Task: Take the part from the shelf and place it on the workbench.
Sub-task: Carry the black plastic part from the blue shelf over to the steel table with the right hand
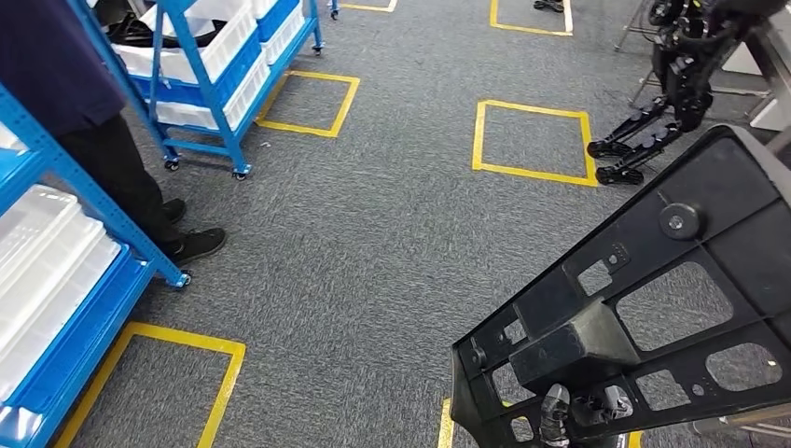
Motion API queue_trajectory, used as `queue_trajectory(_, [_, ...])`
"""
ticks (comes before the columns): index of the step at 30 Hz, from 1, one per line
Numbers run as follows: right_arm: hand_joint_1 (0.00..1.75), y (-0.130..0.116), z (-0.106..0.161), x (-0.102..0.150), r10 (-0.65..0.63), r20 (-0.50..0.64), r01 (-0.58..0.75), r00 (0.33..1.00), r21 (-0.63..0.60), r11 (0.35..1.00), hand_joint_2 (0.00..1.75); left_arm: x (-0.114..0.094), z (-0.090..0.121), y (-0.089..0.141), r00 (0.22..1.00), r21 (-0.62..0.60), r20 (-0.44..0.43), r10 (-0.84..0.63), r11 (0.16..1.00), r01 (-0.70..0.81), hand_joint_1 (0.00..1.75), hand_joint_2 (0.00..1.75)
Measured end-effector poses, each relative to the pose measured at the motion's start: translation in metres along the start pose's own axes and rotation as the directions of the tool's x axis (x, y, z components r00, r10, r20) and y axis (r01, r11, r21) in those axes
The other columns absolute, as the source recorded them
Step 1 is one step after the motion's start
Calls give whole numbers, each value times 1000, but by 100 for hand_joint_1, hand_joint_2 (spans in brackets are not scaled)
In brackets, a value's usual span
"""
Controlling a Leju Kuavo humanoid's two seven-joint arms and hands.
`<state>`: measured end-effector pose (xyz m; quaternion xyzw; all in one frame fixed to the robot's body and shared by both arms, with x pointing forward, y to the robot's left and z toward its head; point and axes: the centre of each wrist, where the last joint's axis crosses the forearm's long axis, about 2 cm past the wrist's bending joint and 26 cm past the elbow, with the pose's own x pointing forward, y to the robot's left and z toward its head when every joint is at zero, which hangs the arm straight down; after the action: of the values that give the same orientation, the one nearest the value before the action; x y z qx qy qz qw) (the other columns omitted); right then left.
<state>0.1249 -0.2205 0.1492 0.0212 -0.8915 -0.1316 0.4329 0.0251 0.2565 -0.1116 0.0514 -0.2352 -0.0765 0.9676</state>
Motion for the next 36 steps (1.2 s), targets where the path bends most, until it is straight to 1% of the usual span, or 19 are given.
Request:
queue_trajectory(4, [175,1,0,0,3,-2,-3,1000,-11,1000,175,4,-1,0,1000,4,8,-3,1000,3,0,175])
queue_trajectory(25, [175,4,2,-1,9,-10,-9,1000,-39,999,175,-1,0,0,1000,-2,-13,-10,1000,10,0,175])
queue_trajectory(36, [175,5,3,-1,9,-14,-9,1000,-43,999,175,3,-1,1,1000,-1,-5,-9,1000,9,0,175])
